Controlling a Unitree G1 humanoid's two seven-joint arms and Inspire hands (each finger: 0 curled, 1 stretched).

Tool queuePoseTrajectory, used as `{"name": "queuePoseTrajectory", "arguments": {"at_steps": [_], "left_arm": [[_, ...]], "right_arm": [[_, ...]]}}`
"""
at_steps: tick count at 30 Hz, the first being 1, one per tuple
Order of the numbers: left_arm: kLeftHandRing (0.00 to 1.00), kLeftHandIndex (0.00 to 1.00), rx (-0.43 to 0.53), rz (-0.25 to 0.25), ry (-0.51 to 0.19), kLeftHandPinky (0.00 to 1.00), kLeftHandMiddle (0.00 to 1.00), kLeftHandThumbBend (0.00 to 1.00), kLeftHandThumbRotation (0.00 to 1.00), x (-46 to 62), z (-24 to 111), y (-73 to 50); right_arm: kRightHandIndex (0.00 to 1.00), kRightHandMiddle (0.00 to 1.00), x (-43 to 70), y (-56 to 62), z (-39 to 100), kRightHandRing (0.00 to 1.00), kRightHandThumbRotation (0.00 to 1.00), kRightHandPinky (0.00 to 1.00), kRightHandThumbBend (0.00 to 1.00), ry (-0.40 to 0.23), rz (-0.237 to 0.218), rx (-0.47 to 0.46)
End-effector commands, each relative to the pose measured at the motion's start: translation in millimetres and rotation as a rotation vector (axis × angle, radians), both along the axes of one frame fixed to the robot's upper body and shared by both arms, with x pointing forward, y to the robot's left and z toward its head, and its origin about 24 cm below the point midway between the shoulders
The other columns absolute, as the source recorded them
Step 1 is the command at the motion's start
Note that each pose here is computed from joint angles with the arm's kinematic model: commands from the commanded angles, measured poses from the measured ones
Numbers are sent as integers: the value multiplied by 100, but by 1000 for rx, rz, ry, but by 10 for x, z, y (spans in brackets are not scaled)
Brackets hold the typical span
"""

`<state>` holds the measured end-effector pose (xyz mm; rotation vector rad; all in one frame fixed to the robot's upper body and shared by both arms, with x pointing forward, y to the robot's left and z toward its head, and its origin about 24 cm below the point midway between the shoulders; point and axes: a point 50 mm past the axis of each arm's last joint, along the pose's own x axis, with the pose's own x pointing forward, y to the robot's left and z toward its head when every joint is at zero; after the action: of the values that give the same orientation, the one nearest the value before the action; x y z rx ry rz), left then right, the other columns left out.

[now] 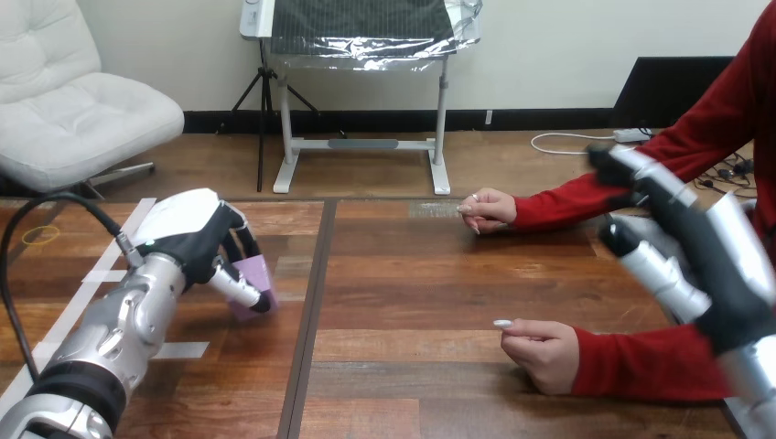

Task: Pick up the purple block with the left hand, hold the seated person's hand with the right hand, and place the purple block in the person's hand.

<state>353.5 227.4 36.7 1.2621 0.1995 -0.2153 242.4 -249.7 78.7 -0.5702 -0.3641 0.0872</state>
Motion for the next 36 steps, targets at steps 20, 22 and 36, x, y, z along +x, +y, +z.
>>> {"name": "queuePoseTrajectory", "arguments": {"at_steps": [20, 22, 36], "left_arm": [[41, 47, -109, -37, -114, 35, 48, 69, 0, 149, 339, -187], [41, 47, -113, -36, -113, 35, 48, 69, 0, 151, 341, -193], [38, 46, -138, -34, -137, 32, 45, 68, 0, 150, 349, -218]], "right_arm": [[90, 92, 343, -308, 495, 89, 32, 78, 100, 12, 12, -355], [90, 92, 361, -334, 495, 90, 29, 79, 100, 32, 18, -391], [90, 92, 475, -475, 437, 91, 18, 89, 100, 131, 44, -496]]}}
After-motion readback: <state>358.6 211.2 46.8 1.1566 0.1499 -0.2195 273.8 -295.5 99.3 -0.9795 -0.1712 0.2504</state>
